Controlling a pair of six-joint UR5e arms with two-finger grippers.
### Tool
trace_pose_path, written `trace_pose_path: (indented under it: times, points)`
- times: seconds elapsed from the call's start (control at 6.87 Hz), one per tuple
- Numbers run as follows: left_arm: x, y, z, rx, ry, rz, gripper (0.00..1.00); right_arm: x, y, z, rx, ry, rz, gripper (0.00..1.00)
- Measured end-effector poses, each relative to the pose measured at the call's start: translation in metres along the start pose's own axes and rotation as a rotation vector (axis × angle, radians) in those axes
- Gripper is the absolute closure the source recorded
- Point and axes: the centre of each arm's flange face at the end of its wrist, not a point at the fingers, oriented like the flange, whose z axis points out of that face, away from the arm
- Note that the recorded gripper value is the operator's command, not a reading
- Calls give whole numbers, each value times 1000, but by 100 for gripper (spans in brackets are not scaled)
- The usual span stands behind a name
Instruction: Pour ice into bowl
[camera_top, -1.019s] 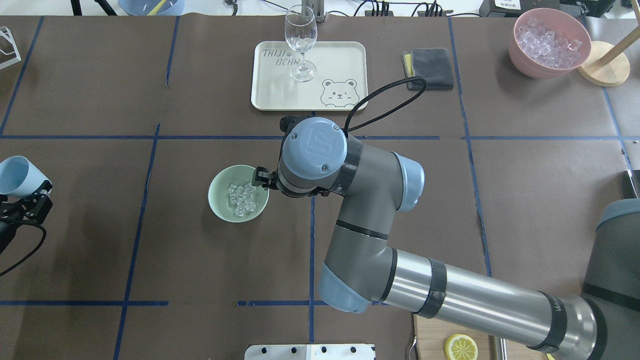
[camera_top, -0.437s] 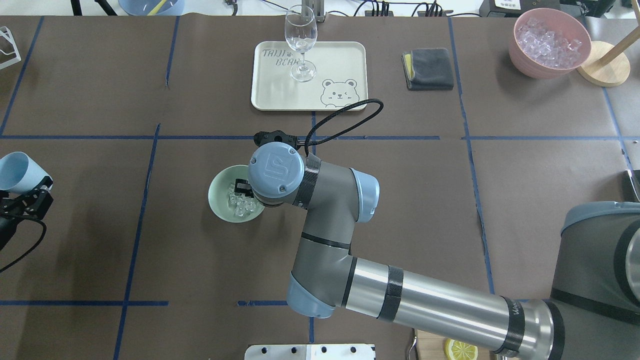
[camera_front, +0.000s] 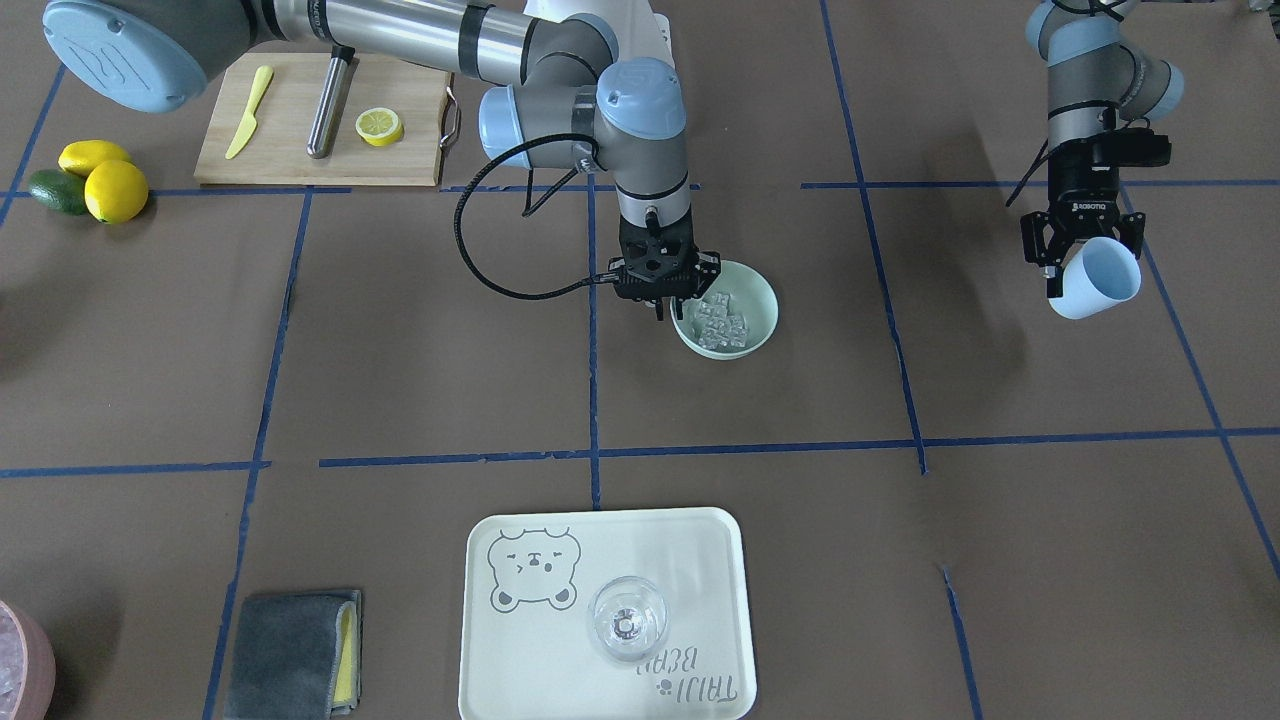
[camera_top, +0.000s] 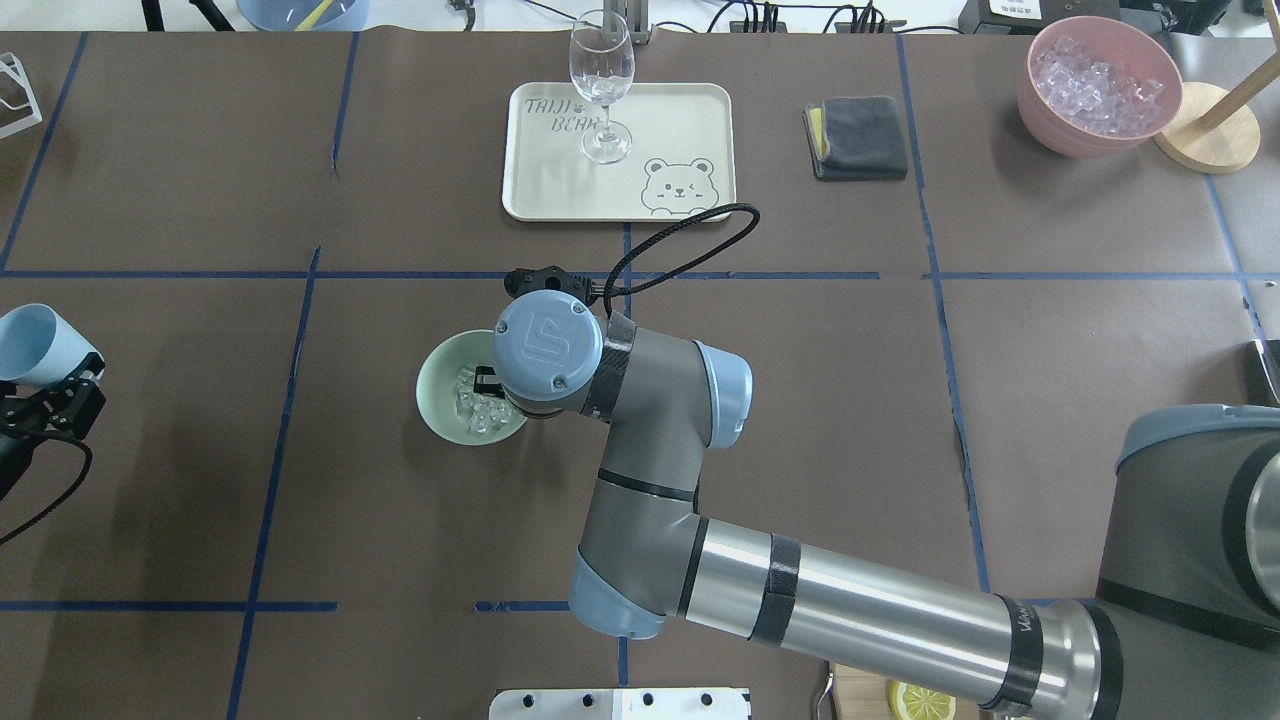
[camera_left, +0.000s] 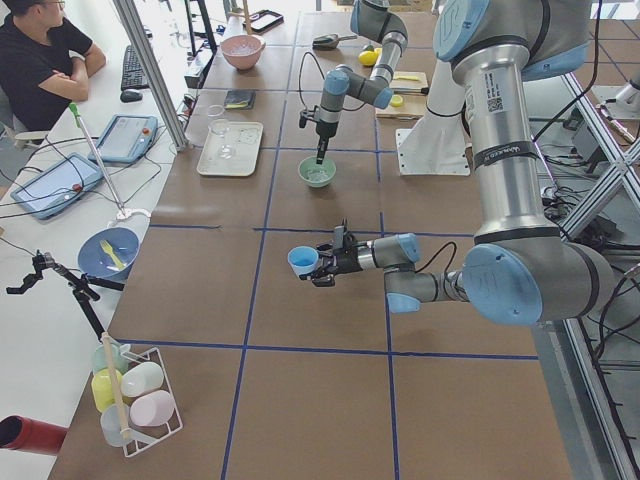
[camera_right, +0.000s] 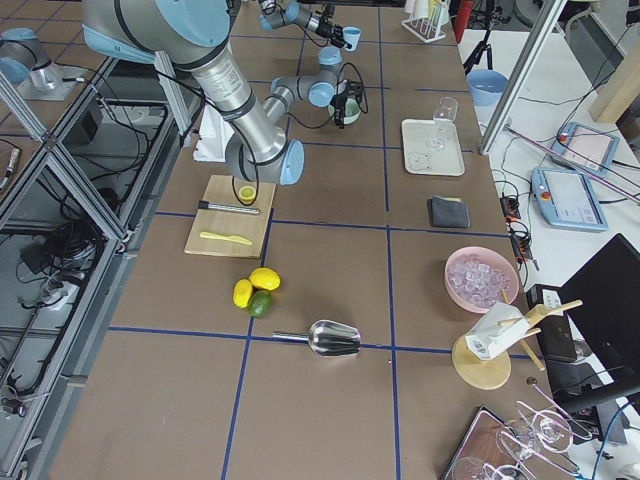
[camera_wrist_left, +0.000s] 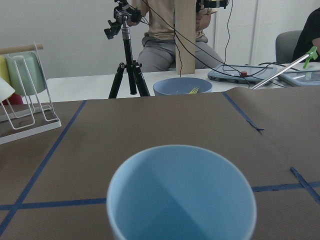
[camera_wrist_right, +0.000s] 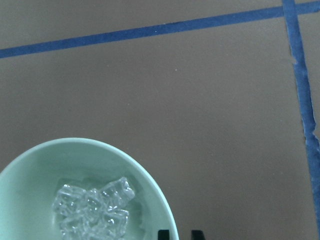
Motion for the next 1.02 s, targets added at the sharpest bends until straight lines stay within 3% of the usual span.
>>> trace_pose_path:
  times: [0.58,1.02]
  points:
    - [1,7,5,-3,-3,-18,100,-18,-14,-34,5,-61,6,100]
    - [8,28,27,57,-42,-59,100,24,-66,-84,-48,-110,49,100]
